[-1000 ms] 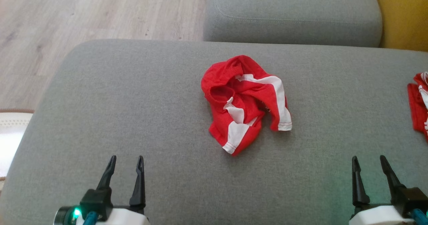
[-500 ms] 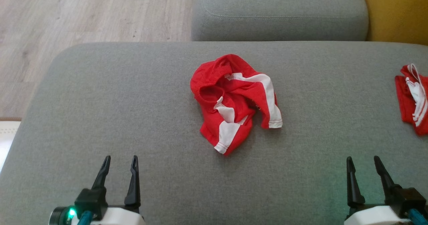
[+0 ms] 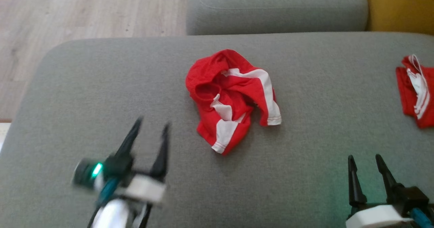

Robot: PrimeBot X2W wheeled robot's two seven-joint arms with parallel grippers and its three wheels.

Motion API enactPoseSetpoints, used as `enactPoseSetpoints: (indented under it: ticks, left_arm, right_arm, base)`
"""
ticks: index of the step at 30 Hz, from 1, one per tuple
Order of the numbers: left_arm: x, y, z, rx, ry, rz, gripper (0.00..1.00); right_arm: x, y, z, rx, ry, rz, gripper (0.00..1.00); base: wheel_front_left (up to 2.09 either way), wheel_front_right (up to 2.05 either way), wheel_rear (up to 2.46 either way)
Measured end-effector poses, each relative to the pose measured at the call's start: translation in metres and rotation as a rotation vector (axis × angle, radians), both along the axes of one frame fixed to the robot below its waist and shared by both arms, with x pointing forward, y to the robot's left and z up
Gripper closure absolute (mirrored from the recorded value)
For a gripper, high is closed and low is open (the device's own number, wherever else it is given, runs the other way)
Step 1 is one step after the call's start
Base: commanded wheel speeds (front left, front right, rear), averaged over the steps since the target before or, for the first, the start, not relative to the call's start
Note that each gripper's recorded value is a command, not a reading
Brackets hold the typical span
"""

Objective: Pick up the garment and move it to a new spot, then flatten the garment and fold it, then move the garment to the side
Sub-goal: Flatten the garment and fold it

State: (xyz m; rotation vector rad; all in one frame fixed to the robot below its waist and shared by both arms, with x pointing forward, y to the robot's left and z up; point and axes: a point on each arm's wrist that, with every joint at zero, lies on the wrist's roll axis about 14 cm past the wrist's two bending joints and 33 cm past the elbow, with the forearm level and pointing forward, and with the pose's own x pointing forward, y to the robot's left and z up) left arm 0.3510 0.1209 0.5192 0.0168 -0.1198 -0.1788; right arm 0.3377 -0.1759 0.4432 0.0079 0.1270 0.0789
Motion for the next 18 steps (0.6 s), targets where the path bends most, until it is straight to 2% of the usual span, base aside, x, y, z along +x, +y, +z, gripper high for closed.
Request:
enactPoseSetpoints:
  ticks: [4,9,18]
  left_arm:
    - [0.034,-0.046,0.018,0.059,-0.054,-0.161,0.00]
    - [0.074,-0.084,-0.023,0.184,0.111,-0.298,0.00]
    - [0.119,-0.112,-0.082,0.324,0.326,-0.369,0.00]
  right_arm:
    - [0.002,0.000,-0.003,0.007,0.011,-0.003,0.00]
    - [0.018,0.000,0.000,0.026,-0.002,-0.012,0.00]
    - [0.014,-0.021,-0.016,0.024,0.051,-0.083,0.00]
  base:
    - [0.00,0.00,0.00]
    - [0.00,0.00,0.00]
    - [0.00,0.00,0.00]
